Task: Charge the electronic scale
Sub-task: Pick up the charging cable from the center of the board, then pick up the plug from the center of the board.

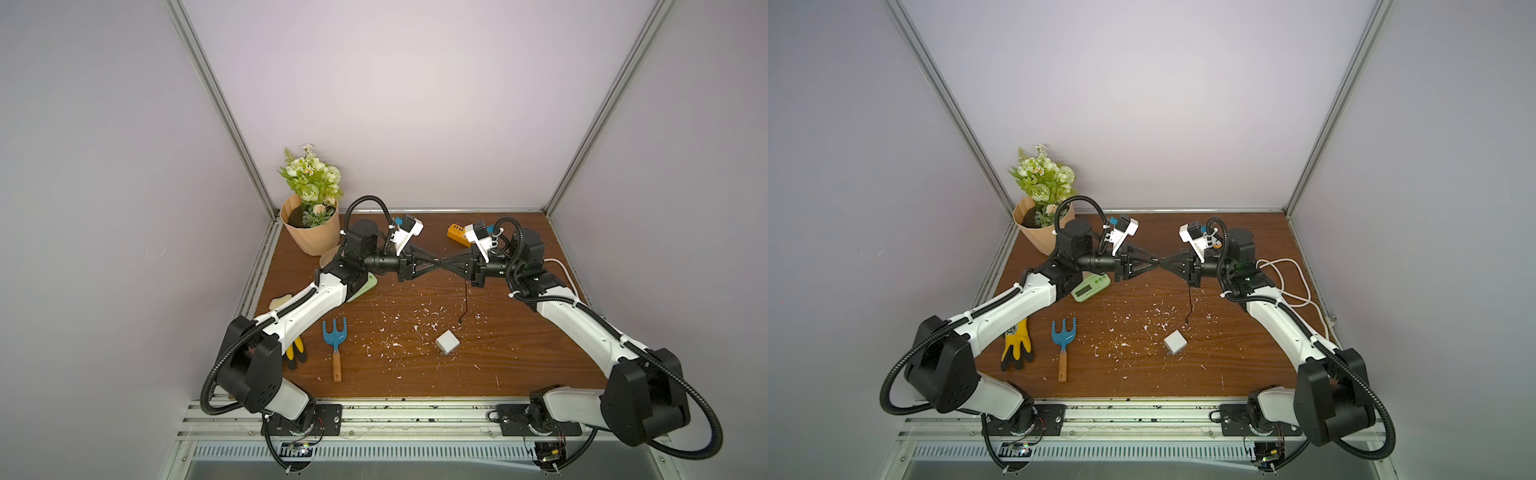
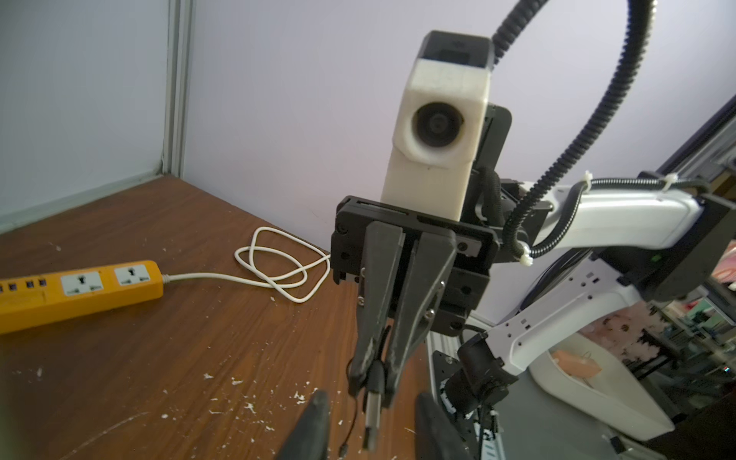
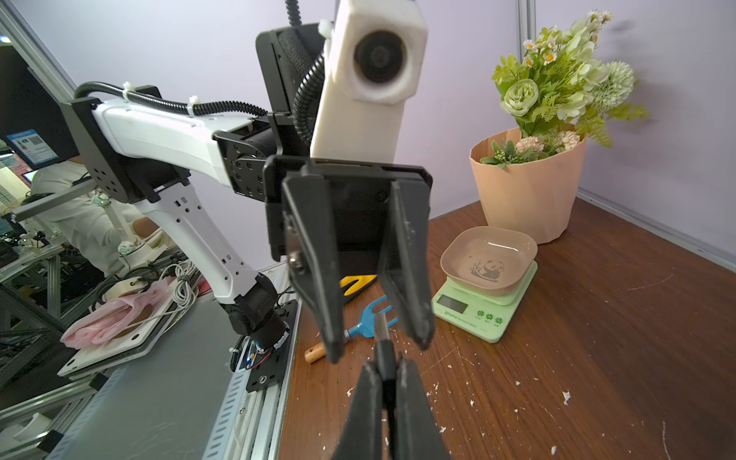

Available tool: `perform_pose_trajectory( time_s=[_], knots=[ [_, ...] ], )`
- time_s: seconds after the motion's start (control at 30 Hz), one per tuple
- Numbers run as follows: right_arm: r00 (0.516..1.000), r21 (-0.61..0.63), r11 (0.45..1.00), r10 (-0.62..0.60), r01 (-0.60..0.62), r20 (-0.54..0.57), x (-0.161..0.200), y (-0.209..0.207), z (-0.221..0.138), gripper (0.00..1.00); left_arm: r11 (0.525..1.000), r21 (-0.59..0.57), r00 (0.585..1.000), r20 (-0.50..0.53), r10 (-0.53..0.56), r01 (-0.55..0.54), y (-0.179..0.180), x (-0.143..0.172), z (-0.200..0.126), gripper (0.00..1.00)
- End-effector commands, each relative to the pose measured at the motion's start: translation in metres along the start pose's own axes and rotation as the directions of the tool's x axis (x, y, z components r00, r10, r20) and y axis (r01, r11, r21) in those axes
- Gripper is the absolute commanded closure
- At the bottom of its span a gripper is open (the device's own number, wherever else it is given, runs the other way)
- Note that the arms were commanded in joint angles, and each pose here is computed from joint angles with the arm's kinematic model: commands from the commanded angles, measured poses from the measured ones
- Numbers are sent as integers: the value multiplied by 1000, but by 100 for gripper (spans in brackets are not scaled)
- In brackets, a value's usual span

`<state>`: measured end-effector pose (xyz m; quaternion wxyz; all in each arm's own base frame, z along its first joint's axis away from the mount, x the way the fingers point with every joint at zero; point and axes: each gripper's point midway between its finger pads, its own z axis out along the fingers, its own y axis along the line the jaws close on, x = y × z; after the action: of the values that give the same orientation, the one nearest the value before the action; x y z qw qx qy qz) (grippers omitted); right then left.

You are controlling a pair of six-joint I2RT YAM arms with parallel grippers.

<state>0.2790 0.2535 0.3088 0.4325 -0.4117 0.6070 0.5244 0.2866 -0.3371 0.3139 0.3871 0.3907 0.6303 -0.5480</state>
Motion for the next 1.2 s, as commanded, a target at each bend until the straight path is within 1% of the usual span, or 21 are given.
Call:
perform_pose_trajectory(
  time_s=[0.0,0.1,0.17,0.2,0.27,0.4,0.5,0.53,0.6,0.63,0.7,0.8,0.87,1.0,1.1,1.17],
  knots=[
    [995,6,995,-97,97,19,-17,11,-9,100,995,-80,998,18,68,-67,-1,-4,-5,39],
    [998,95,994,-60,57,32,-19,-5,-26,100,972,-213,994,20,104,-97,15,5,-16,28],
    [998,158,987,-21,12,53,-20,-18,-41,100,950,-293,993,6,118,-111,24,14,-19,24],
    [997,220,975,12,-27,71,-20,-31,-51,100,939,-323,992,-9,123,-119,28,22,-19,22],
    [992,299,949,71,-101,108,-20,-50,-70,100,924,-359,991,-54,121,-132,32,41,-13,20],
    [963,417,871,200,-260,182,-11,-84,-104,100,920,-355,975,-199,101,-168,28,94,20,18],
    [943,443,835,258,-326,208,-2,-96,-116,100,914,-354,943,-325,76,-196,23,142,45,17],
    [938,455,821,275,-344,213,2,-100,-118,100,908,-358,926,-371,74,-216,21,158,53,16],
    [934,462,813,288,-355,211,6,-102,-119,100,904,-351,890,-451,65,-244,15,188,67,14],
    [932,466,808,294,-360,211,8,-103,-120,100,895,-362,873,-485,60,-262,14,202,71,13],
    [930,476,799,300,-367,214,9,-104,-122,100,878,-371,837,-544,58,-302,11,225,77,10],
    [931,477,800,295,-364,216,7,-102,-122,100,858,-383,792,-609,45,-343,10,250,81,2],
    [932,482,798,294,-362,213,7,-101,-123,100,852,-393,776,-630,24,-345,14,261,79,0],
    [933,481,800,292,-358,209,7,-99,-122,100,845,-397,752,-659,10,-359,18,275,79,1],
    [932,478,801,295,-361,210,6,-98,-123,100,843,-397,745,-667,6,-362,21,279,83,0],
    [932,480,800,295,-360,209,7,-98,-123,100,838,-402,744,-668,6,-368,24,279,85,3]
  ],
)
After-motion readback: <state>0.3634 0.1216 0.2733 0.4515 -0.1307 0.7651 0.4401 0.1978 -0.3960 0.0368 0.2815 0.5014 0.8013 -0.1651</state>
